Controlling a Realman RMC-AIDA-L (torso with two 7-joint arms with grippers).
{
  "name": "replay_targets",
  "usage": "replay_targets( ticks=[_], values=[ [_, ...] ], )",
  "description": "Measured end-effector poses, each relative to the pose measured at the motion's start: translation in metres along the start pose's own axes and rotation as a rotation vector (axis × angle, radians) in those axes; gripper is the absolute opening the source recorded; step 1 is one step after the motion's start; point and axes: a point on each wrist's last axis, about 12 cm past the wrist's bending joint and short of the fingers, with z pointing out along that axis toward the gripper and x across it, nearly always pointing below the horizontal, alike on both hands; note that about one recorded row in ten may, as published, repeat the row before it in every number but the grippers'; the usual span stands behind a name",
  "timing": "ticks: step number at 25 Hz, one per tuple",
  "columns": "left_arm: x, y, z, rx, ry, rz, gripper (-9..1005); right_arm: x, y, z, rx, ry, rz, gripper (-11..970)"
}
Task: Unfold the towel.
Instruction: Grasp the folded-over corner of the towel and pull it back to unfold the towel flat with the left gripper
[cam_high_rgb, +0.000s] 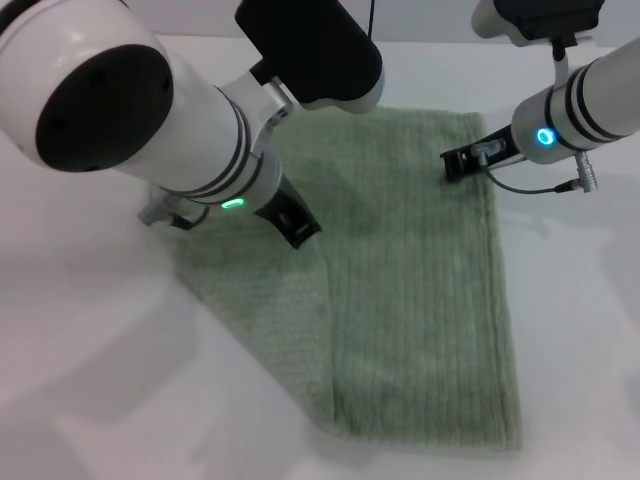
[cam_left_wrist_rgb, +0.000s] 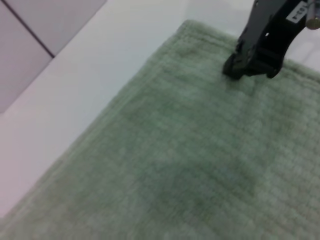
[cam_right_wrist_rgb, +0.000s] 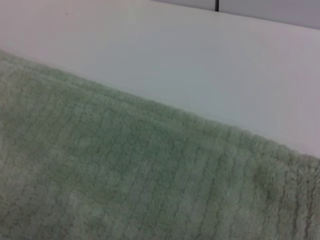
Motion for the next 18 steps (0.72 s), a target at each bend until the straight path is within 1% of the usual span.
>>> replay_targets(
  ticks=[3, 4, 8, 9, 13, 16, 18],
  values=[
    [0.002, 0.001, -0.005, -0.019, 0.016, 0.005, 2, 0.0, 0.0, 0.0, 0.0, 0.001, 0.001, 8],
    [0.003, 0.002, -0.011, -0.027, 0.027, 0.004, 2, 0.001, 0.0, 0.0, -0.001, 0.004, 0.001, 8],
    [0.004, 0.003, -0.014, -0.028, 0.034, -0.002, 3, 0.001, 0.001, 0.0, -0.001, 0.007, -0.001, 8],
    [0.007, 0.005, -0.019, -0.03, 0.04, -0.016, 3, 0.001, 0.001, 0.0, -0.001, 0.008, -0.003, 8],
    [0.009, 0.007, -0.022, -0.032, 0.049, -0.026, 4, 0.001, 0.001, 0.0, 0.0, 0.007, -0.003, 9],
    [0.014, 0.012, -0.028, -0.034, 0.084, -0.051, 5, 0.001, 0.001, 0.0, 0.0, 0.006, -0.002, 9],
    [0.014, 0.012, -0.028, -0.034, 0.084, -0.051, 5, 0.001, 0.001, 0.0, 0.0, 0.005, -0.002, 9]
  ],
)
